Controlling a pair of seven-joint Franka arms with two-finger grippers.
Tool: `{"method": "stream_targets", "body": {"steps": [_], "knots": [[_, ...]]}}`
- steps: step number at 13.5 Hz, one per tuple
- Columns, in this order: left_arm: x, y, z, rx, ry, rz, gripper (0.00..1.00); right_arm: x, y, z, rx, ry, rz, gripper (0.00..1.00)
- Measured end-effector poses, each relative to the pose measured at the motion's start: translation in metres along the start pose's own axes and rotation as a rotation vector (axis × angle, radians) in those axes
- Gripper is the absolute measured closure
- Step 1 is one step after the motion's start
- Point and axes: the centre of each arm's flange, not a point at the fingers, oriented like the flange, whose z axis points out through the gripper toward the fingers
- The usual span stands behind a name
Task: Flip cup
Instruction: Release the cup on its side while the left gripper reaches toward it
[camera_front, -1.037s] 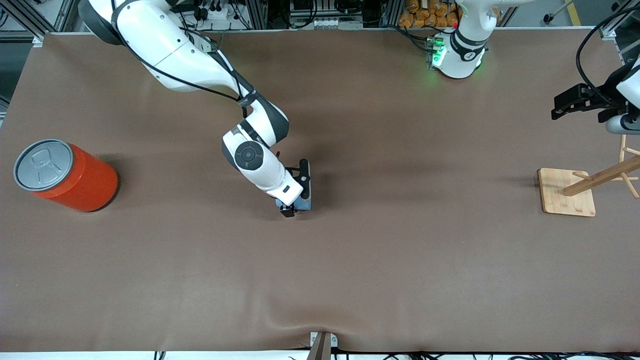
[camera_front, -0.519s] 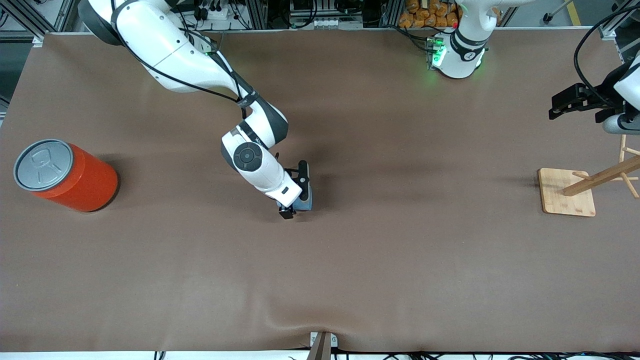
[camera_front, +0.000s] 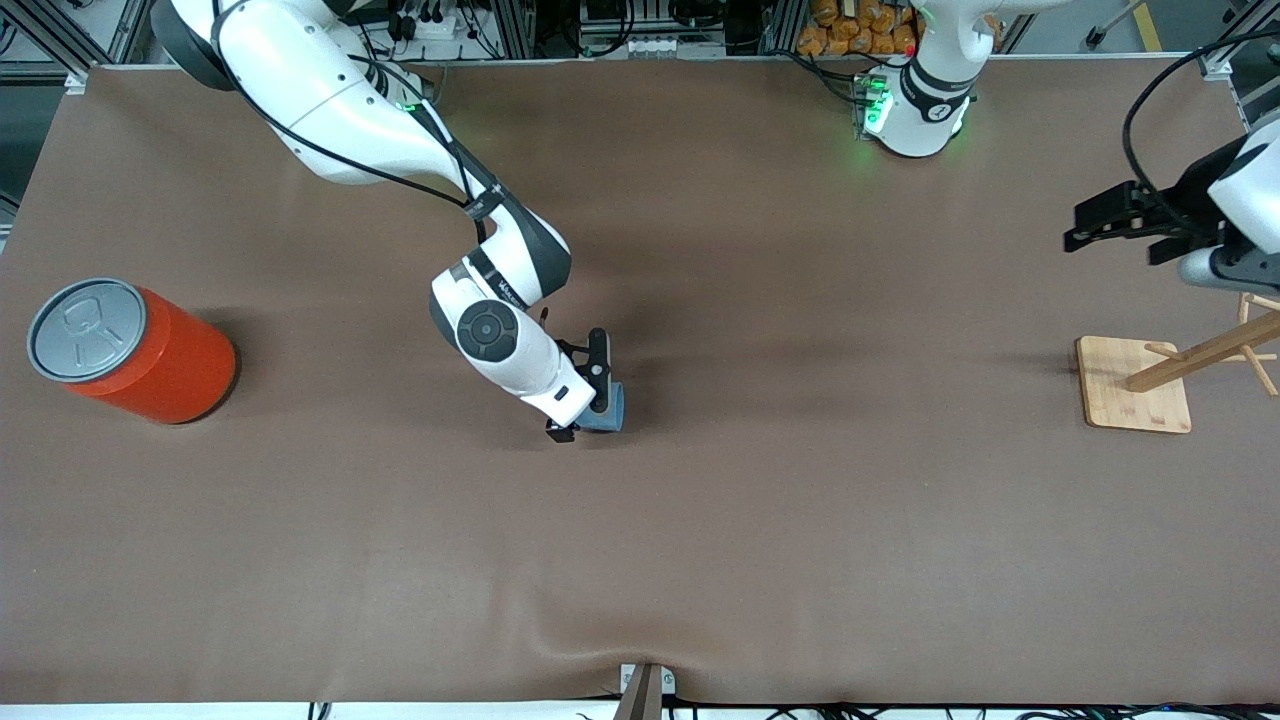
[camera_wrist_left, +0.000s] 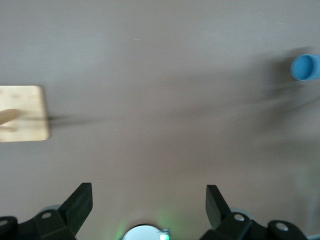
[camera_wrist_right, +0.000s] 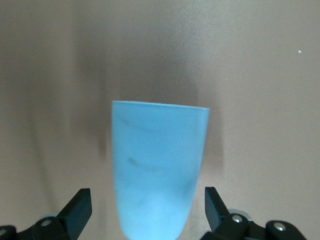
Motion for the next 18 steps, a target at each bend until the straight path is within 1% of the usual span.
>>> {"method": "stream_targets", "body": {"steps": [3, 4, 6, 8, 10, 12, 14, 15, 17, 18], "knots": [[0.029, 0.003, 0.03, -0.158, -0.013, -0.004, 0.0, 0.002, 0.007, -0.03, 0.055, 0.006, 0.078, 0.0], [0.041, 0.003, 0.043, -0.214, -0.02, -0.012, 0.0, -0.002, 0.01, -0.041, 0.064, 0.006, 0.105, 0.0], [0.064, 0.003, 0.069, -0.312, -0.024, -0.026, 0.0, -0.017, 0.02, -0.068, 0.061, 0.007, 0.169, 0.0], [0.083, 0.007, 0.094, -0.424, -0.041, -0.044, 0.0, -0.039, 0.028, -0.1, 0.057, -0.002, 0.264, 0.0], [0.103, 0.015, 0.119, -0.532, -0.044, -0.067, 0.0, -0.058, 0.033, -0.136, 0.035, -0.002, 0.36, 0.0], [0.121, 0.023, 0.15, -0.606, -0.054, -0.071, 0.0, -0.08, 0.038, -0.175, -0.001, 0.006, 0.482, 0.0], [0.138, 0.036, 0.19, -0.695, -0.072, -0.049, 0.0, -0.117, 0.046, -0.213, -0.036, 0.018, 0.615, 0.0], [0.144, 0.043, 0.212, -0.729, -0.09, -0.034, 0.0, -0.137, 0.046, -0.232, -0.036, 0.01, 0.665, 0.0], [0.153, 0.068, 0.254, -0.747, -0.118, 0.0, 0.0, -0.166, 0.031, -0.272, -0.007, -0.036, 0.754, 0.0], [0.156, 0.082, 0.273, -0.747, -0.129, 0.002, 0.0, -0.173, 0.02, -0.298, -0.017, -0.046, 0.805, 0.0]]}}
